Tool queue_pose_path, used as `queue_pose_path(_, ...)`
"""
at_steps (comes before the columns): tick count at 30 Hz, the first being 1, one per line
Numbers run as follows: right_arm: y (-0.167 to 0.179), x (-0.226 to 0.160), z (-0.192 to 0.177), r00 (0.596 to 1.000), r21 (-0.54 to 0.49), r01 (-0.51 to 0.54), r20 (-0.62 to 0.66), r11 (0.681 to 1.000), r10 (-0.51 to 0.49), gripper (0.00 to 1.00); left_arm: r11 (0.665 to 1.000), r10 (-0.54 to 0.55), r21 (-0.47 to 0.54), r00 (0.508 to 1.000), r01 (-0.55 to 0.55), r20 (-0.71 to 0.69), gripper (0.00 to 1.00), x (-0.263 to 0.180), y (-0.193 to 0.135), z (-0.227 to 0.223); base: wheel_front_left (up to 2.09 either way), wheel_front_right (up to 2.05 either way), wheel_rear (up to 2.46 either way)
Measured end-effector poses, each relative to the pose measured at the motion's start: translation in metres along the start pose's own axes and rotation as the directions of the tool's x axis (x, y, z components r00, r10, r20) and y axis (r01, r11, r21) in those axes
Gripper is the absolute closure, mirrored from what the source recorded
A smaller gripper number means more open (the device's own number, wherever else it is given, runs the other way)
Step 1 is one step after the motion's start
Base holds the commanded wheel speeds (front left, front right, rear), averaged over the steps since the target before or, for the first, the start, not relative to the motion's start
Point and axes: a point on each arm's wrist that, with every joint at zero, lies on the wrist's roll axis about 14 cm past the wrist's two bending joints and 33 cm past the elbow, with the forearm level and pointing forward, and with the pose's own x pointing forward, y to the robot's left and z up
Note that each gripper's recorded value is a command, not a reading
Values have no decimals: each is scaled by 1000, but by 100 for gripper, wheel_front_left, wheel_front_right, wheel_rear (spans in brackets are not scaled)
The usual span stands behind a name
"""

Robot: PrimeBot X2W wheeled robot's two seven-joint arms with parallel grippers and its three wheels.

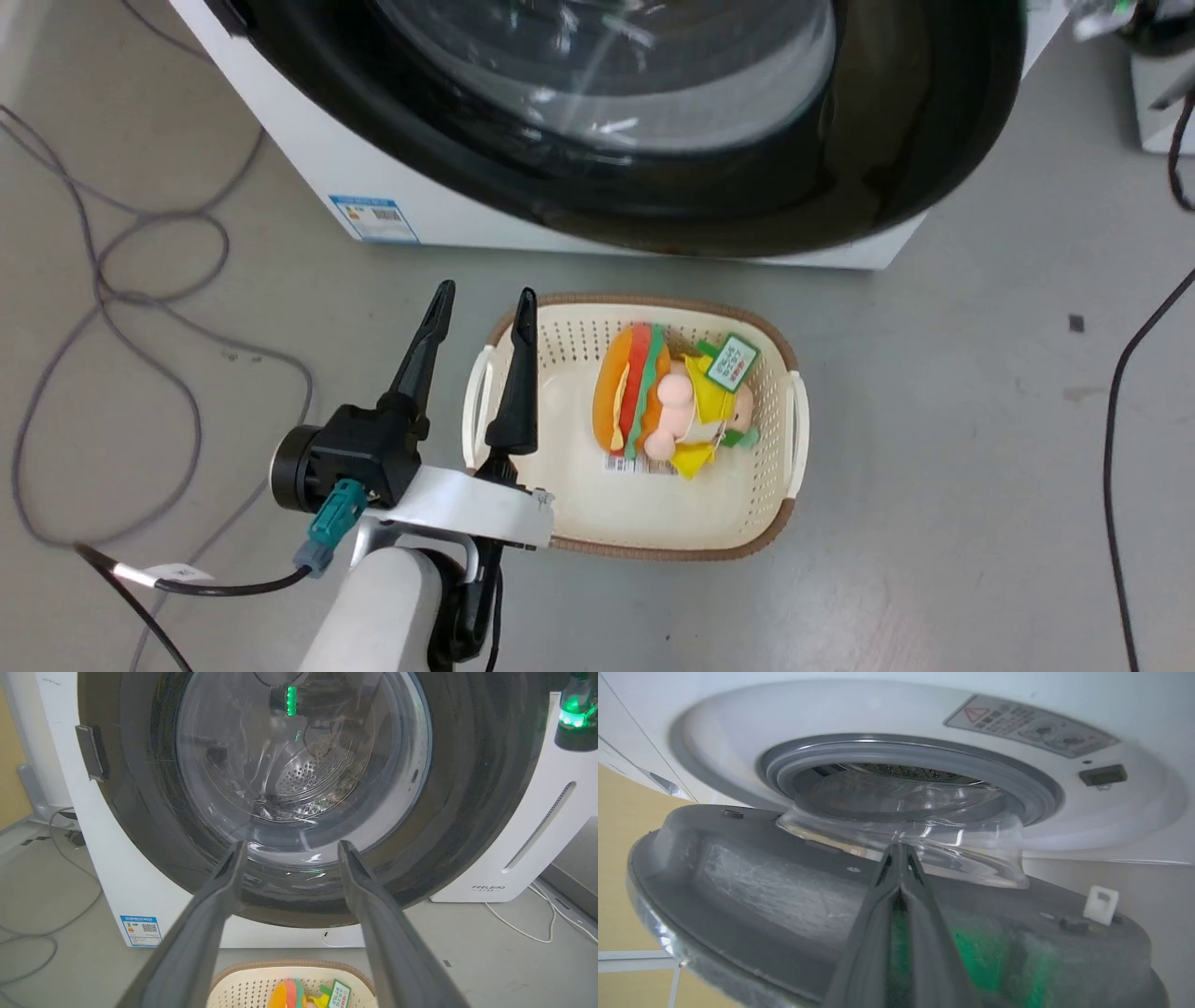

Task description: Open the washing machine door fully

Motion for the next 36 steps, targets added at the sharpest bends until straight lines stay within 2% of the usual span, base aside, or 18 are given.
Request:
queue_pose_path(10,5,-19,-54,990,20,-13,-138,1000,16,100,999,16,32,1000,-17,20,0,-21,3,16,0,0,0)
queue_pose_path(22,30,-42,-133,944,68,-117,-301,991,132,100,994,68,80,998,-69,15,0,-62,17,22,0,0,0)
queue_pose_path(25,37,-46,-151,928,78,-149,-333,986,167,100,992,81,94,997,-82,13,0,-71,21,22,0,0,0)
queue_pose_path(36,69,-61,-224,825,89,-289,-483,953,295,100,990,85,113,996,-82,-24,0,-88,26,12,0,0,0)
